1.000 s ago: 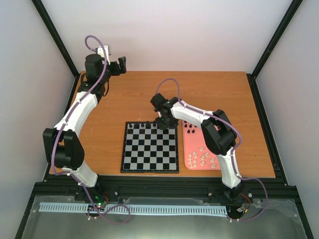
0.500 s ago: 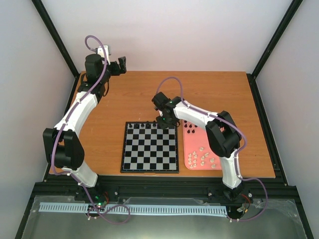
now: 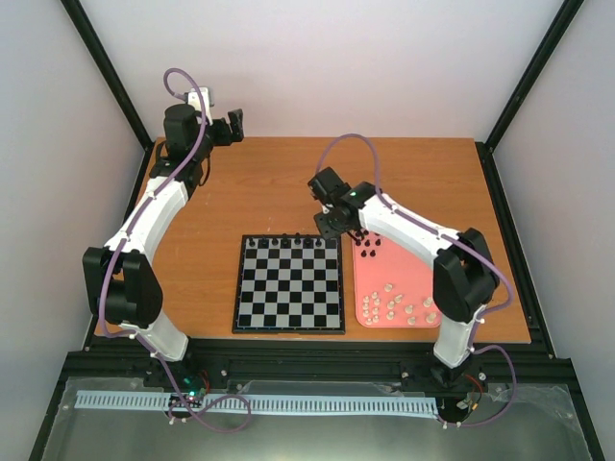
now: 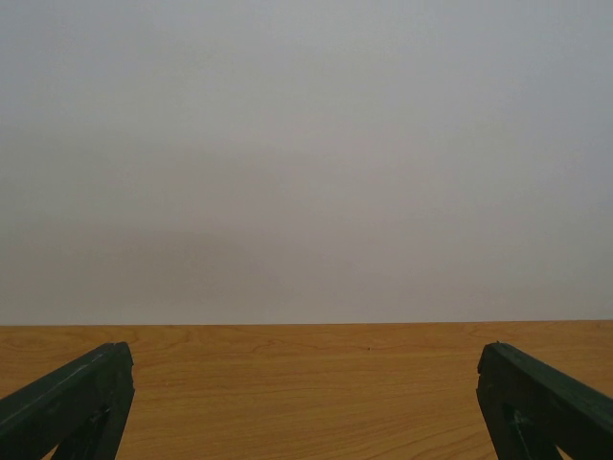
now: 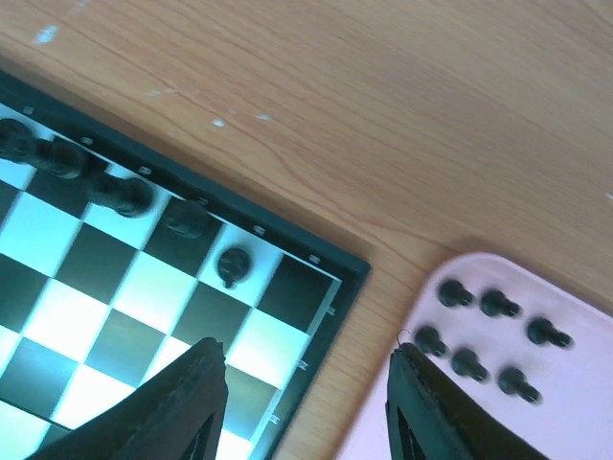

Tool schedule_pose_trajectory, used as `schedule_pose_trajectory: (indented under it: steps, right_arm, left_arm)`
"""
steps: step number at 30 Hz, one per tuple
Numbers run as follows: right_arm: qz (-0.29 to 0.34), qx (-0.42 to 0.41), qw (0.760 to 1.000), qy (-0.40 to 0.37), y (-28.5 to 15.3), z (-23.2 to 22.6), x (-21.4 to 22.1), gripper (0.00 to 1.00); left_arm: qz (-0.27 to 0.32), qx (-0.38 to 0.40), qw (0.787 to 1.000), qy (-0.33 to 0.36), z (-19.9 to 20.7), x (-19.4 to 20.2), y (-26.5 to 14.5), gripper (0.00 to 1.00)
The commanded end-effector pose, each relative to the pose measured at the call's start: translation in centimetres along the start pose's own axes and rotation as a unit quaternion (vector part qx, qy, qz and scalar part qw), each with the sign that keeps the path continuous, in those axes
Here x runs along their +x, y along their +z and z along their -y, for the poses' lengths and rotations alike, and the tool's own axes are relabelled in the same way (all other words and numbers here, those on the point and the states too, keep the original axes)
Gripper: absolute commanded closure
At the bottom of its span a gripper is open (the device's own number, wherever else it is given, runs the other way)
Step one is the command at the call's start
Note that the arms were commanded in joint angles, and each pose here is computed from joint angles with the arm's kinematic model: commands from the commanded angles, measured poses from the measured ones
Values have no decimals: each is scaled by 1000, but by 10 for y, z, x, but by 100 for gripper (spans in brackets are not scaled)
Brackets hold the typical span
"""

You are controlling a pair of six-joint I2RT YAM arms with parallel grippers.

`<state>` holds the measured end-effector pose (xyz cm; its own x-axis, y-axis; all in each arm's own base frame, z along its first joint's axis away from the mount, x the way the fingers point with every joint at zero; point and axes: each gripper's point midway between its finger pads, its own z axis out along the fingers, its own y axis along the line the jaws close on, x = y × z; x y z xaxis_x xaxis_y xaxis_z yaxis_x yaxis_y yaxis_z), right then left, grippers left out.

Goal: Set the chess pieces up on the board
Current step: Place the chess piece on the chessboard, then pick up the chess piece from the storage box.

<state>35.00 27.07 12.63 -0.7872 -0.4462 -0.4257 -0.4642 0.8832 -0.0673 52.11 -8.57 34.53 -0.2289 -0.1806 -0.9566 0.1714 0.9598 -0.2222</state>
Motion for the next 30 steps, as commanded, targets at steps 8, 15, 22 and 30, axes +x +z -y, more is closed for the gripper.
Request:
schedule_pose_trajectory:
  steps: [8,15,22,30]
  right_arm:
    - [-21,119,980,157,-16,129,70,32]
    - [-56,164,955,242,-9,184,122,32]
    - [-79,176,940,281,11,212,147,38]
    - [-85,163,937,296,31,225,149,42]
  left_arm:
    - [16,14,1000,6,10,-17,0,0]
    - [12,20,1000,6,13,-15,3,0]
    - [13,16,1000,8,11,-15,3,0]
    - [12,14,1000,9,11,-15,3,0]
